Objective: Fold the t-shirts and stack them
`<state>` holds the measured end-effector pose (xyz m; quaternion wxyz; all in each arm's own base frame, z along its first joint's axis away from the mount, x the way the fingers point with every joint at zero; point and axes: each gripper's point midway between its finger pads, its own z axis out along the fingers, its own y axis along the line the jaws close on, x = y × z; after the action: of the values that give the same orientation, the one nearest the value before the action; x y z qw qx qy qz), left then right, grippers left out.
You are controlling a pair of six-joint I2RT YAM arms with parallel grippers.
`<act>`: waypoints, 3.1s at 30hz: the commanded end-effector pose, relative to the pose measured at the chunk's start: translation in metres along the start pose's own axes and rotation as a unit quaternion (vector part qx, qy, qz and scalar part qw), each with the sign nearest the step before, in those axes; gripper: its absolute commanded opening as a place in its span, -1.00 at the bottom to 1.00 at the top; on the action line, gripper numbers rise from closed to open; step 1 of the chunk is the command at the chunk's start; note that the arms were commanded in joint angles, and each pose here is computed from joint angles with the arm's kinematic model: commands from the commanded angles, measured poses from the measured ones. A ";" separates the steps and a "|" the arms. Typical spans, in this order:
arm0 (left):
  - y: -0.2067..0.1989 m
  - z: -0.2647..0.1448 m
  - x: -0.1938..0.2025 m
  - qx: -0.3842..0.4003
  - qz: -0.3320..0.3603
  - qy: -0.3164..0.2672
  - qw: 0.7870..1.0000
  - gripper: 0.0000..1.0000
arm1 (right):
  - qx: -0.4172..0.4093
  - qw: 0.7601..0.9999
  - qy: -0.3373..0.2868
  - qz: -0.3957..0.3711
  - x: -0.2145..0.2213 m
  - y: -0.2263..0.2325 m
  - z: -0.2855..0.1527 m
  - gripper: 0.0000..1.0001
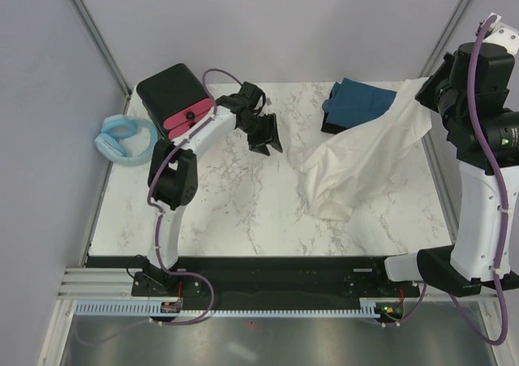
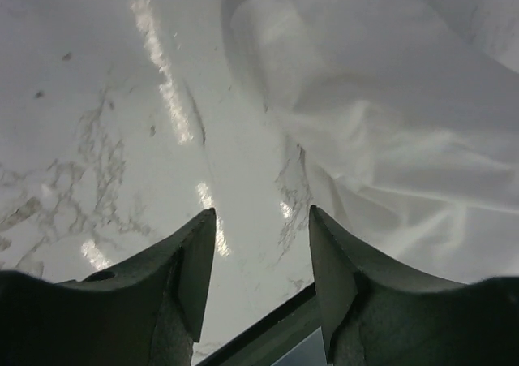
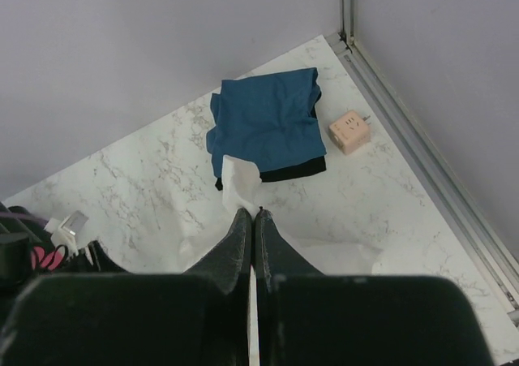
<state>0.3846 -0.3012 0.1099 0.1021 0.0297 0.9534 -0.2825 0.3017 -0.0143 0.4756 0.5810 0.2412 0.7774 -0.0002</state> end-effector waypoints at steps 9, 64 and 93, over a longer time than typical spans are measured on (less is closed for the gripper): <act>-0.038 0.062 -0.033 0.068 -0.012 0.020 0.997 0.15 | -0.047 0.996 0.071 0.021 0.045 0.003 -0.021 -1.00; 0.114 -0.054 0.039 -0.223 -0.090 -0.034 0.970 -0.96 | -0.062 0.980 0.187 0.022 0.130 0.004 0.001 -1.00; 0.173 -0.095 0.094 -0.270 -0.088 0.035 0.958 -0.01 | -0.101 0.974 0.204 -0.003 0.133 0.030 0.030 -1.00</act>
<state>0.2847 -0.1058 0.0576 0.0068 -0.0901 0.9958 -0.0152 0.3034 0.0521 0.3406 0.4068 0.1795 0.8883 0.1146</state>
